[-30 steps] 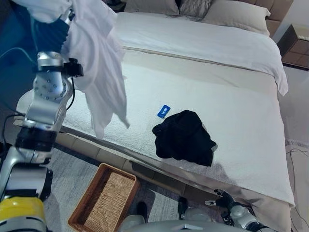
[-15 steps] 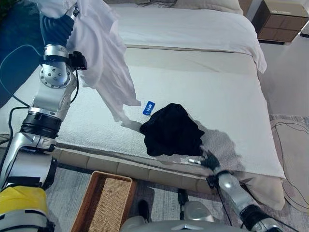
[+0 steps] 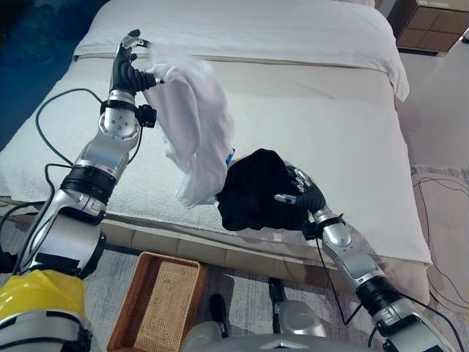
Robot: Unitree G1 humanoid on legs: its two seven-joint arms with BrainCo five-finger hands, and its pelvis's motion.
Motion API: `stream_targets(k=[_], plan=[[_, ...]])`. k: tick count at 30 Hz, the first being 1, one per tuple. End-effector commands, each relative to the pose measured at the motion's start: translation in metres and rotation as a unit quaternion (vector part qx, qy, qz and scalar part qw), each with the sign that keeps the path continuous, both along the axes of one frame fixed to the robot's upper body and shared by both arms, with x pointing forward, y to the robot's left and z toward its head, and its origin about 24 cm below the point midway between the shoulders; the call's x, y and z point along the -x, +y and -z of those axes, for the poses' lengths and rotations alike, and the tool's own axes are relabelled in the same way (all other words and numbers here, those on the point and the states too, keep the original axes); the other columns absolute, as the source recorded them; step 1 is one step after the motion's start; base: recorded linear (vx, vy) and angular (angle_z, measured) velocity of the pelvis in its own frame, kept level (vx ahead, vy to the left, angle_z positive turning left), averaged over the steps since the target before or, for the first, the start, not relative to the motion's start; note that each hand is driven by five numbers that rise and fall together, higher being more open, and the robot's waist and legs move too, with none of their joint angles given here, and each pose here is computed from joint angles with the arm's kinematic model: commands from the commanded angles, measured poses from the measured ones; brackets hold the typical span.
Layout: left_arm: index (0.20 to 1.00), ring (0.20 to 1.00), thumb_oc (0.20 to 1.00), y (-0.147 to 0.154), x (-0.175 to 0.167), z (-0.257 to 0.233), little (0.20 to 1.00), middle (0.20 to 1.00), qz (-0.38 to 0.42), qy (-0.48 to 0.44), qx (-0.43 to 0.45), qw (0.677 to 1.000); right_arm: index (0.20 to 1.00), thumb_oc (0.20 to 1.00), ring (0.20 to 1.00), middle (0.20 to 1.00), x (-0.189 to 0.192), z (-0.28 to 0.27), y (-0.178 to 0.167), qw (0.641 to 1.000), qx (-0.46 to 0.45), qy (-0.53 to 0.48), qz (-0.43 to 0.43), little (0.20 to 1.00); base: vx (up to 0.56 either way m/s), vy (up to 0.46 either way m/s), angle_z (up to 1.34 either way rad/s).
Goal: Pick up clothes into the bucket
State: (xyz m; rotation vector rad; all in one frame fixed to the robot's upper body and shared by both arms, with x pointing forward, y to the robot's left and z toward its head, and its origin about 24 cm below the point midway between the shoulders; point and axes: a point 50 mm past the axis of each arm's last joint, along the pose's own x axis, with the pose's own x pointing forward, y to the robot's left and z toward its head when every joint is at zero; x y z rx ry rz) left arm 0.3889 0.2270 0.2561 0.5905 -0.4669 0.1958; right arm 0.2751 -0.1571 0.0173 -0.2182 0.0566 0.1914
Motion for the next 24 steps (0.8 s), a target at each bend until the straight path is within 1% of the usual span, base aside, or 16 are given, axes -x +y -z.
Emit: stream_targets(k=[1,8,11,12,13,14,15,16,17,18,19,20,21,22,24], plan=[[1.0,1.0,1.0,0.01,0.005,-0.06,1.0,1.0,-0.022,-0.072,-0.04,0.996,1.0,1.0,1.0,1.0,0.006,-0.003,0.001,1.0,0.005,-0.017,-0.019,1.0,0.0,0.0,0.0],[1.0,1.0,1.0,0.011,0.009,-0.057,1.0,1.0,-0.006,-0.073,-0.032,0.997,1.0,1.0,1.0,1.0,0.017,0.013,-0.014,1.0,0.023,0.017,0.0,1.0,0.0,0.0,0.0],[1.0,1.0,1.0,0.011,0.013,-0.051,1.0,1.0,0.009,-0.082,-0.009,0.997,1.0,1.0,1.0,1.0,0.017,0.013,-0.017,0.999,0.026,0.018,0.008,1.0,0.0,0.0,0.01],[0.928,0.928,0.928,0.011,0.015,-0.048,0.928,0.928,0.014,-0.086,0.001,0.996,1.0,1.0,1.0,1.0,0.016,0.013,-0.017,1.0,0.026,0.015,0.009,1.0,0.0,0.0,0.0],[0.771,0.771,0.771,0.009,0.016,-0.046,0.771,0.771,0.021,-0.09,0.011,0.996,1.0,1.0,1.0,1.0,0.015,0.012,-0.017,0.999,0.026,0.015,0.011,1.0,0.0,0.0,0.0],[0.667,0.667,0.667,0.007,0.019,-0.044,0.667,0.667,0.033,-0.097,0.02,0.995,1.0,1.0,1.0,1.0,0.013,0.011,-0.017,0.999,0.028,0.012,0.015,1.0,0.0,0.0,0.0],[0.442,0.442,0.442,0.004,0.025,-0.04,0.442,0.442,0.048,-0.11,0.029,0.992,1.0,1.0,1.0,1.0,0.01,0.009,-0.018,0.999,0.03,0.008,0.02,1.0,-0.02,-0.006,0.04],[0.344,0.344,0.344,0.005,0.026,-0.04,0.344,0.344,0.047,-0.11,0.029,0.992,1.0,1.0,1.0,1.0,0.01,0.01,-0.018,0.999,0.031,0.008,0.019,1.0,-0.01,-0.007,0.06],[0.294,0.294,0.294,0.004,0.029,-0.04,0.294,0.294,0.052,-0.117,0.028,0.991,1.0,1.0,1.0,1.0,0.008,0.008,-0.018,0.999,0.032,0.004,0.022,1.0,0.0,-0.002,0.08],[0.294,0.294,0.294,0.005,0.029,-0.039,0.294,0.294,0.052,-0.116,0.028,0.991,1.0,1.0,1.0,1.0,0.008,0.008,-0.018,0.999,0.032,0.004,0.022,1.0,-0.01,-0.003,0.12],[0.369,0.369,0.369,0.006,0.032,-0.037,0.369,0.369,0.056,-0.118,0.034,0.991,1.0,1.0,1.0,1.0,0.006,0.007,-0.018,0.999,0.035,0.002,0.023,1.0,-0.02,-0.004,0.13],[0.812,0.812,0.812,0.005,0.039,-0.035,0.812,0.812,0.066,-0.128,0.034,0.989,1.0,1.0,1.0,1.0,0.002,0.004,-0.02,0.999,0.043,-0.005,0.03,1.0,-0.03,-0.003,0.09],[1.0,1.0,1.0,0.006,0.042,-0.033,1.0,1.0,0.063,-0.13,0.025,0.989,1.0,1.0,1.0,1.0,-0.001,0.002,-0.021,0.998,0.051,-0.009,0.032,1.0,-0.06,-0.001,0.01],[1.0,1.0,1.0,0.007,0.053,-0.025,1.0,1.0,0.064,-0.132,-0.006,0.989,1.0,1.0,1.0,1.0,-0.008,-0.004,-0.026,0.996,0.067,-0.021,0.048,1.0,-0.05,0.002,0.01],[1.0,1.0,1.0,0.01,0.059,-0.013,1.0,1.0,0.066,-0.125,-0.01,0.99,1.0,1.0,1.0,1.0,-0.013,-0.01,-0.029,0.995,0.079,-0.031,0.056,1.0,-0.06,0.002,0.03]])
